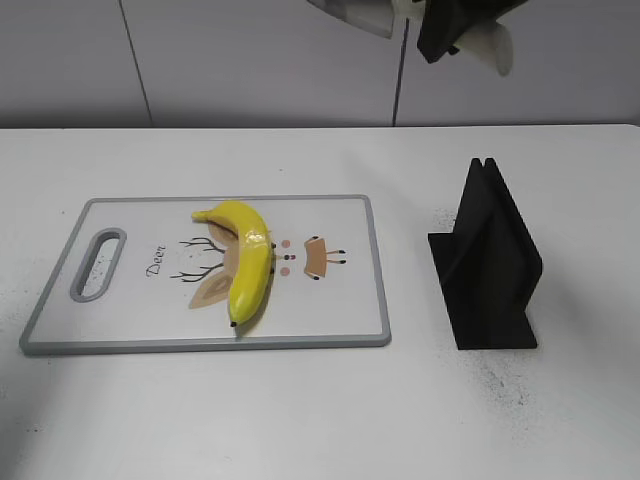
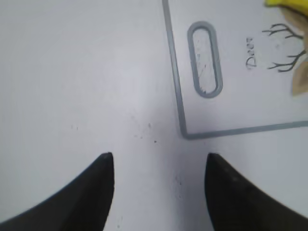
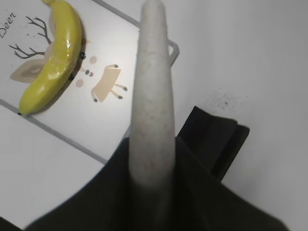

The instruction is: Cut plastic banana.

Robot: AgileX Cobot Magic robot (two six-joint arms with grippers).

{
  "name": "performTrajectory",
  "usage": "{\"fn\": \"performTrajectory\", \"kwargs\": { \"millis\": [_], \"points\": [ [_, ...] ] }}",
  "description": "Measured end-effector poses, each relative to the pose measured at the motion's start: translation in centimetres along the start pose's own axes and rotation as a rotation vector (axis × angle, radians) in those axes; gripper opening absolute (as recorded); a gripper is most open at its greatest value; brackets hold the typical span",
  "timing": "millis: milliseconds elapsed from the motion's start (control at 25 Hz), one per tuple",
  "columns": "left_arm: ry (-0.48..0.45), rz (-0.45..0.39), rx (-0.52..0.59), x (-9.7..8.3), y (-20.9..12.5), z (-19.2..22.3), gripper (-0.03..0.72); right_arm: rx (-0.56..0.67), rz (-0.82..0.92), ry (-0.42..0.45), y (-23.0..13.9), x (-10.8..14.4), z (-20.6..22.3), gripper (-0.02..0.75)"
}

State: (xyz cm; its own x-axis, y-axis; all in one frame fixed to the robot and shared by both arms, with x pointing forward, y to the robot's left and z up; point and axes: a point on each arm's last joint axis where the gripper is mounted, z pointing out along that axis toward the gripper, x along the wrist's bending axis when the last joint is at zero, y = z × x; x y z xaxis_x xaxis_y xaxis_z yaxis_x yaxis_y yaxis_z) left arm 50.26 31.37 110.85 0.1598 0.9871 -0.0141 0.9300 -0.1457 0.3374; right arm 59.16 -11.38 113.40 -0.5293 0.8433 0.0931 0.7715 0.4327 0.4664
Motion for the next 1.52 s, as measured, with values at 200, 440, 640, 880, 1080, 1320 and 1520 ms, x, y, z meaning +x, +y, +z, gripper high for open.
{"fn": "performTrajectory", "kwargs": {
  "millis": [200, 440, 640, 880, 1080, 1320, 1520],
  "points": [
    [0.002, -0.045, 0.043, -0.1, -3.4, 0.1, 0.571, 0.091, 0.079, 0.016, -3.7, 0.3, -0.1, 0.160],
    [0.015, -0.045, -0.031, -1.8, -9.5, -1.4, 0.566, 0.056, 0.157, 0.005, -9.1, 0.8, -1.6, 0.160],
    [0.068, -0.027, -0.213, -3.1, -14.8, -2.6, 0.563, -0.026, 0.241, -0.029, -12.5, 0.8, -3.1, 0.160],
    [0.127, -0.004, -0.380, -4.6, -21.3, -2.5, 0.544, -0.084, 0.318, -0.071, -15.1, 0.6, -4.1, 0.160],
    [0.150, 0.011, -0.475, -5.7, -25.3, -2.8, 0.544, -0.090, 0.345, -0.079, -16.5, 0.6, -4.3, 0.160],
    [0.175, 0.027, -0.593, -6.3, -27.6, -3.2, 0.543, -0.098, 0.400, -0.105, -18.4, 0.4, -3.7, 0.160],
    [0.134, 0.081, -0.593, -6.2, -27.6, -3.2, 0.543, -0.073, 0.432, -0.113, -19.5, 0.3, -2.9, 0.160]
  ]
}}
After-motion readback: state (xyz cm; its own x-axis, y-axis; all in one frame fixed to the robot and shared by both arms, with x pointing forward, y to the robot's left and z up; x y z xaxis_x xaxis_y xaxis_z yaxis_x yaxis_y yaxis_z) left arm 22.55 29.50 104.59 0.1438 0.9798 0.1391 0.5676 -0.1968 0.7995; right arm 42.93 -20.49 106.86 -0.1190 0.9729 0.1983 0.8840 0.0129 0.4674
